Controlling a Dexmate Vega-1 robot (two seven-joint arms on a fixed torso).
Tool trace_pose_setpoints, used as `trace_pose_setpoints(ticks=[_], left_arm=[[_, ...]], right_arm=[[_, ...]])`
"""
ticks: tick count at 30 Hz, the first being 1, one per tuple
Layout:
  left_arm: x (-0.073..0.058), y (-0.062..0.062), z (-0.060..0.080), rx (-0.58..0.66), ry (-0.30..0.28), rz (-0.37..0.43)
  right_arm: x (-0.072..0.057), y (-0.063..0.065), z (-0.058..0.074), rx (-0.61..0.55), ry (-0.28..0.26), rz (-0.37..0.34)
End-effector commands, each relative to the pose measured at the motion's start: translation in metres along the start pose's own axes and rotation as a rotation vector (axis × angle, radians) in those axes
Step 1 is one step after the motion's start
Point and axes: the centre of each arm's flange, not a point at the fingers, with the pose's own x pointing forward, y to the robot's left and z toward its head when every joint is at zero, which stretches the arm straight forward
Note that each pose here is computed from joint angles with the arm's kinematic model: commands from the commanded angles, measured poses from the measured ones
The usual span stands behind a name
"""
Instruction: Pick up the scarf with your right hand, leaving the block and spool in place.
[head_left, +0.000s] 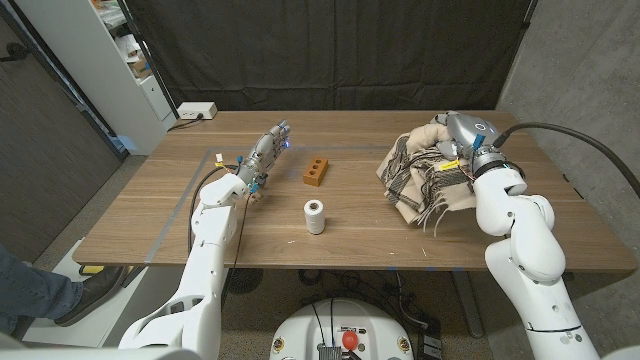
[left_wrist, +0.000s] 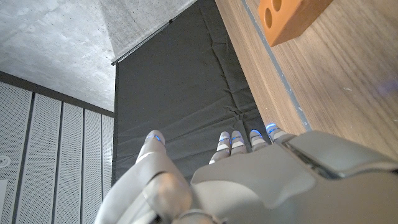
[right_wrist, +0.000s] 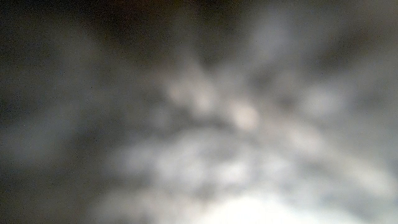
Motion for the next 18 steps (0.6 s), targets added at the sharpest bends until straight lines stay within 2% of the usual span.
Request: trace_pose_setpoints(ticks=[1,18], left_arm=[[0.0020,-0.0004,0.0000,0.000,0.004,0.003],[-0.0018,0.0017,-0.0001,0.000,0.004,0.013]], right_arm=[[0.0008,-0.0127,0.0006,-0.006,-0.003,-0.025],[0.0071,-0.0151,0.0042,0.002,-0.025,-0.048]])
